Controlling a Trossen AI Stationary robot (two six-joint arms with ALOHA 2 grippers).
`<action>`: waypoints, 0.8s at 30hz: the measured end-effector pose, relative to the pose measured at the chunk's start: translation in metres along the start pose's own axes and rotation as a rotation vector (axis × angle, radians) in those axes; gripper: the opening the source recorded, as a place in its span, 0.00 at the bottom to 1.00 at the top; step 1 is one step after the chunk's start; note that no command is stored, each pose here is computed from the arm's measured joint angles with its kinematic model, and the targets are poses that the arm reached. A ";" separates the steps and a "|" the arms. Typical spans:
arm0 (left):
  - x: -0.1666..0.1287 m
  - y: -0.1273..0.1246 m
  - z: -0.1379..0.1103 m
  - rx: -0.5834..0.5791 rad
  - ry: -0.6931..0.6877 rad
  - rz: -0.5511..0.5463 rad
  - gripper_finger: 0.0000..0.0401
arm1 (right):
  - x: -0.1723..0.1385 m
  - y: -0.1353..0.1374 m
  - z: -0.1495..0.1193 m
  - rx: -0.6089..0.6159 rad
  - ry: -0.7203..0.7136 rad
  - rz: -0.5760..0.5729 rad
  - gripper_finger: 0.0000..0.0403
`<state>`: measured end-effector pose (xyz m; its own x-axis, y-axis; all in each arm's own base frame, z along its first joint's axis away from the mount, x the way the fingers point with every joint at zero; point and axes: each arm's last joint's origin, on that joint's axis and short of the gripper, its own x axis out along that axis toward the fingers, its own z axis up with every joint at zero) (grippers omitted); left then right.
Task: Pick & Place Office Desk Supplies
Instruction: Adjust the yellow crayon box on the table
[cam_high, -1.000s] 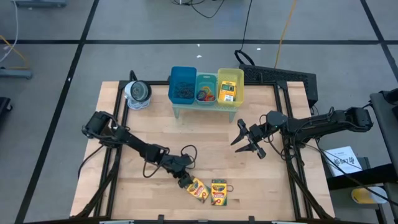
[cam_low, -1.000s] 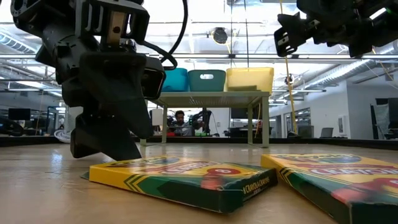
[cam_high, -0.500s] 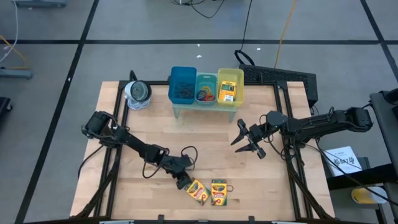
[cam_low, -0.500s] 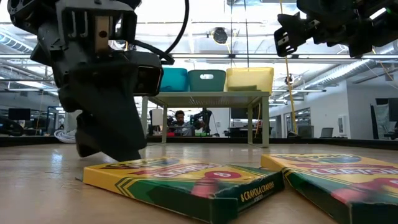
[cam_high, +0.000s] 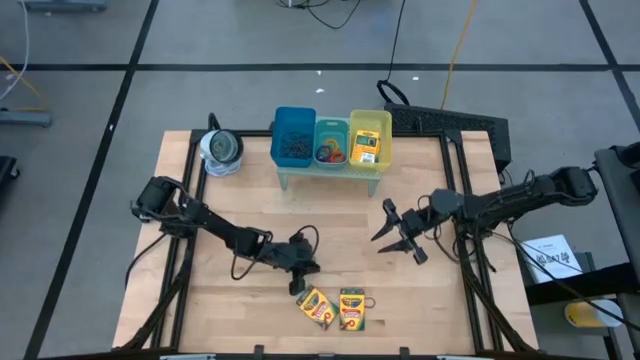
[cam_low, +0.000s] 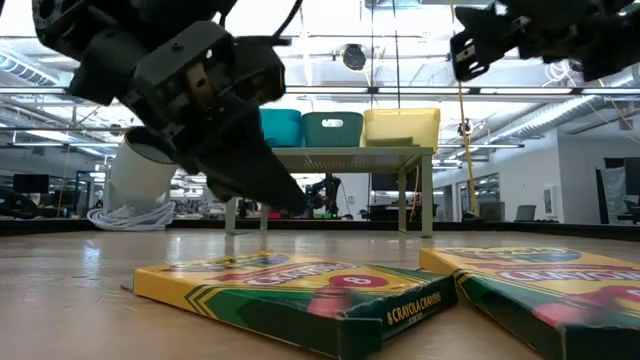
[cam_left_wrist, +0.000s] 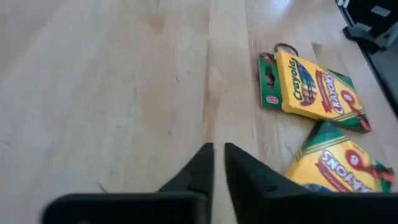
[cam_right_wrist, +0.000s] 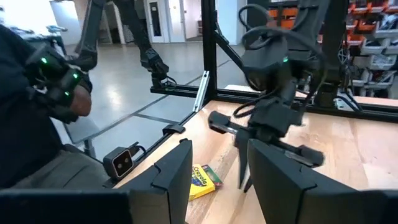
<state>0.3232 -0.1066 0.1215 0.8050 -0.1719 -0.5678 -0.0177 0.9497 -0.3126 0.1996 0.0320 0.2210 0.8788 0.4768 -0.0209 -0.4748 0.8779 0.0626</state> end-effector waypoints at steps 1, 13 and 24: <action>-0.002 0.001 0.003 0.026 -0.011 0.007 0.07 | 0.002 0.005 0.000 -0.008 0.000 -0.009 0.36; -0.050 -0.016 0.065 0.258 -0.399 -0.069 0.01 | 0.059 0.058 -0.018 0.014 0.447 -0.208 0.36; -0.119 -0.046 0.103 0.341 -0.744 -0.134 0.02 | 0.150 0.095 -0.064 0.137 0.737 0.092 0.36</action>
<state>0.2890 -0.1027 0.2818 0.9716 -0.1851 0.1470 0.1909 0.9813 -0.0262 0.2832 0.1903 0.1603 0.5529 0.4967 -0.6690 -0.4924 0.8425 0.2186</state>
